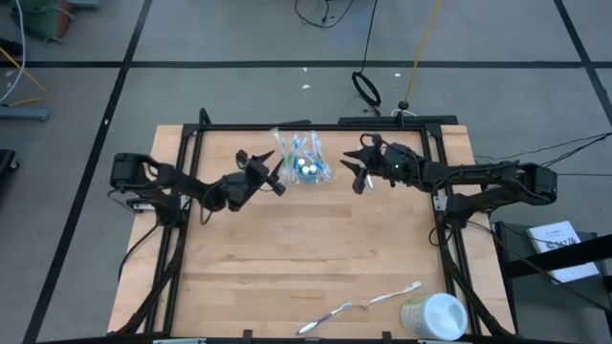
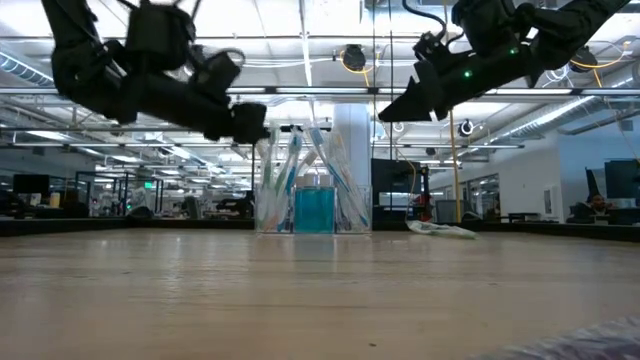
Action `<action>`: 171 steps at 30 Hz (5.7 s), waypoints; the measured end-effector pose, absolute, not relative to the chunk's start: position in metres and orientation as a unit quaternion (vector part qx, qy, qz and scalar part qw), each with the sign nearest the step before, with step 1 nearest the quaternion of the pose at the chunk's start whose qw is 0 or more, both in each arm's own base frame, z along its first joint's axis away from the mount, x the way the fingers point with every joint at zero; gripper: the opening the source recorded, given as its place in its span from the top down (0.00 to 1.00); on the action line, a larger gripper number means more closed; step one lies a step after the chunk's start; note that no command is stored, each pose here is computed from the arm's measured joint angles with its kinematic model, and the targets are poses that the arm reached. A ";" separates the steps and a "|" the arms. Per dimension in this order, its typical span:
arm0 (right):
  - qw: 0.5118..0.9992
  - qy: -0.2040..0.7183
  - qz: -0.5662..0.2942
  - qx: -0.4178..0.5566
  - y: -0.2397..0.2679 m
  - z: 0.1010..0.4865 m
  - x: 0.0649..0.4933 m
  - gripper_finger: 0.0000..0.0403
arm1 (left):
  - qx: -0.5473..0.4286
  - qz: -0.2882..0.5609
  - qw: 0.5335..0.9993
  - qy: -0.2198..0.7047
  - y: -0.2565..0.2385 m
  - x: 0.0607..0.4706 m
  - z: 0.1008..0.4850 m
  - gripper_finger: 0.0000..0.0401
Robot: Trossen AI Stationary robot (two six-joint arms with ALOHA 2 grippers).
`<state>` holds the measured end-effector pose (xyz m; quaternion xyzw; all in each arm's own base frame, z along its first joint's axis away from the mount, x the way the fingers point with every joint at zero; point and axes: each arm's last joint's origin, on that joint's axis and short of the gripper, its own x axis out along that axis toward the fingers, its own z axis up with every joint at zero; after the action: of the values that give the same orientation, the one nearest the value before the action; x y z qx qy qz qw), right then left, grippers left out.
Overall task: Pick & Place toothbrushing station
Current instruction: Put the green toothbrush into the transparent organizer, then put the violet toothbrush into the transparent organizer
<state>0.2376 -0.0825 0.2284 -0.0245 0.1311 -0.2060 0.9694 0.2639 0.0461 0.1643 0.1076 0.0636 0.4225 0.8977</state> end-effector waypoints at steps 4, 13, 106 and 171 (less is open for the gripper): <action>0.947 0.174 -0.270 0.031 -0.089 0.218 0.231 0.67 | 0.104 0.416 0.903 0.027 0.031 0.259 0.186 0.52; 0.879 0.262 -0.375 0.135 -0.114 0.183 0.221 0.66 | 0.072 0.388 0.918 -0.027 0.017 0.252 0.209 0.56; 0.909 0.021 -0.416 -0.039 -0.066 0.139 0.316 0.93 | 0.055 0.321 0.943 0.070 0.013 0.254 0.184 0.60; 0.911 0.314 0.266 0.017 0.200 0.094 0.263 0.64 | -0.141 0.145 0.972 0.117 -0.013 0.255 0.169 0.60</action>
<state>0.2629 0.1999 0.0942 0.0167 0.3140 0.2660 0.9113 0.2555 -0.0131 0.1687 -0.1408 0.1166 0.1450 0.9724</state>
